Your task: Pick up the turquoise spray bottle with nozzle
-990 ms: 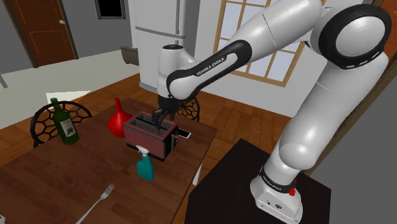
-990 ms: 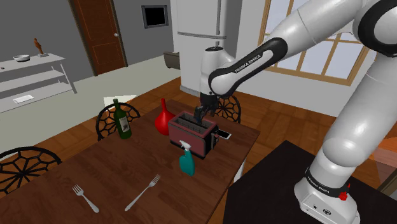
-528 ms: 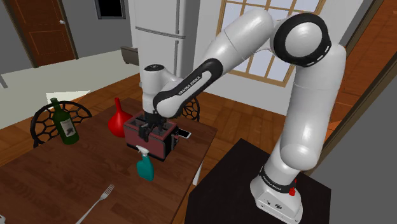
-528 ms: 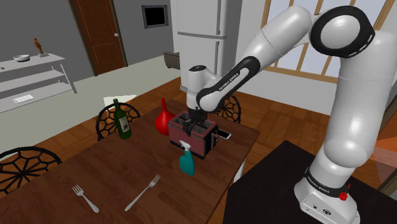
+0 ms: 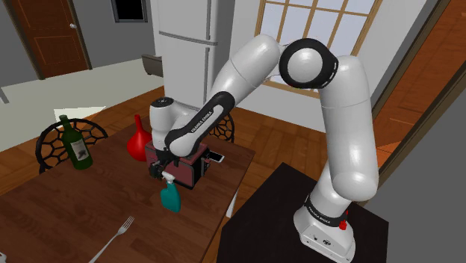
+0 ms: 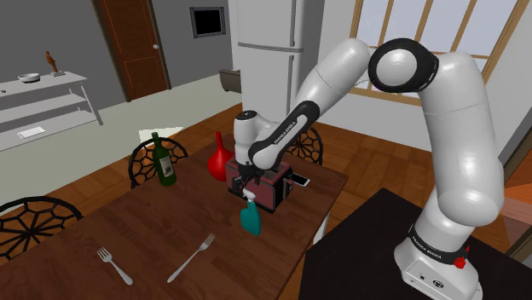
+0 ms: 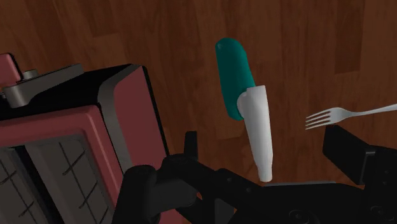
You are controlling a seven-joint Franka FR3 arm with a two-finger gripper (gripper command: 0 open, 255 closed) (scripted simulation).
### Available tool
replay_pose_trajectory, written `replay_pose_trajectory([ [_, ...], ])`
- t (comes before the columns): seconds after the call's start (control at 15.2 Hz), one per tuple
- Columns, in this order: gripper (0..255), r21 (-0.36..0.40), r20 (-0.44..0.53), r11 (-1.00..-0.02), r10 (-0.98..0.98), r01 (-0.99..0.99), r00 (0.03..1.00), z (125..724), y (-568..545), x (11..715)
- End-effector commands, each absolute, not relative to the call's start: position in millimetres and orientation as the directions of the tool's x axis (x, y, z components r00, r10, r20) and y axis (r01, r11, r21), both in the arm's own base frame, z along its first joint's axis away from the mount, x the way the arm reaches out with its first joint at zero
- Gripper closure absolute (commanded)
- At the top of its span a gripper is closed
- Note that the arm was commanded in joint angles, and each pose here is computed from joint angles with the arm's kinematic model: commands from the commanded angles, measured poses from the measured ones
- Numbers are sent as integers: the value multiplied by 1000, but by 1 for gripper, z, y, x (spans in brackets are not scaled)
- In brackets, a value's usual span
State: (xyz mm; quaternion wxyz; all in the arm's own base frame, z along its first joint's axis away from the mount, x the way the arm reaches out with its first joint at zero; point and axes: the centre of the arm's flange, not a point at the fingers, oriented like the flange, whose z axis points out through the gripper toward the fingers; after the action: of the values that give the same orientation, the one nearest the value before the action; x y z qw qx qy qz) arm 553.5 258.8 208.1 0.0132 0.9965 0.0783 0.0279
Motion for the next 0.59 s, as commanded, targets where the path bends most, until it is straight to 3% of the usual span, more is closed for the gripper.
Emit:
replay_pose_trajectory([
  [0.0, 0, 31, 54, -987, 157, 155, 986, 196, 261, 554],
  [0.46, 0, 31, 54, -987, 157, 155, 986, 172, 261, 554],
  [0.53, 255, 31, 54, -987, 157, 155, 986, 172, 261, 554],
])
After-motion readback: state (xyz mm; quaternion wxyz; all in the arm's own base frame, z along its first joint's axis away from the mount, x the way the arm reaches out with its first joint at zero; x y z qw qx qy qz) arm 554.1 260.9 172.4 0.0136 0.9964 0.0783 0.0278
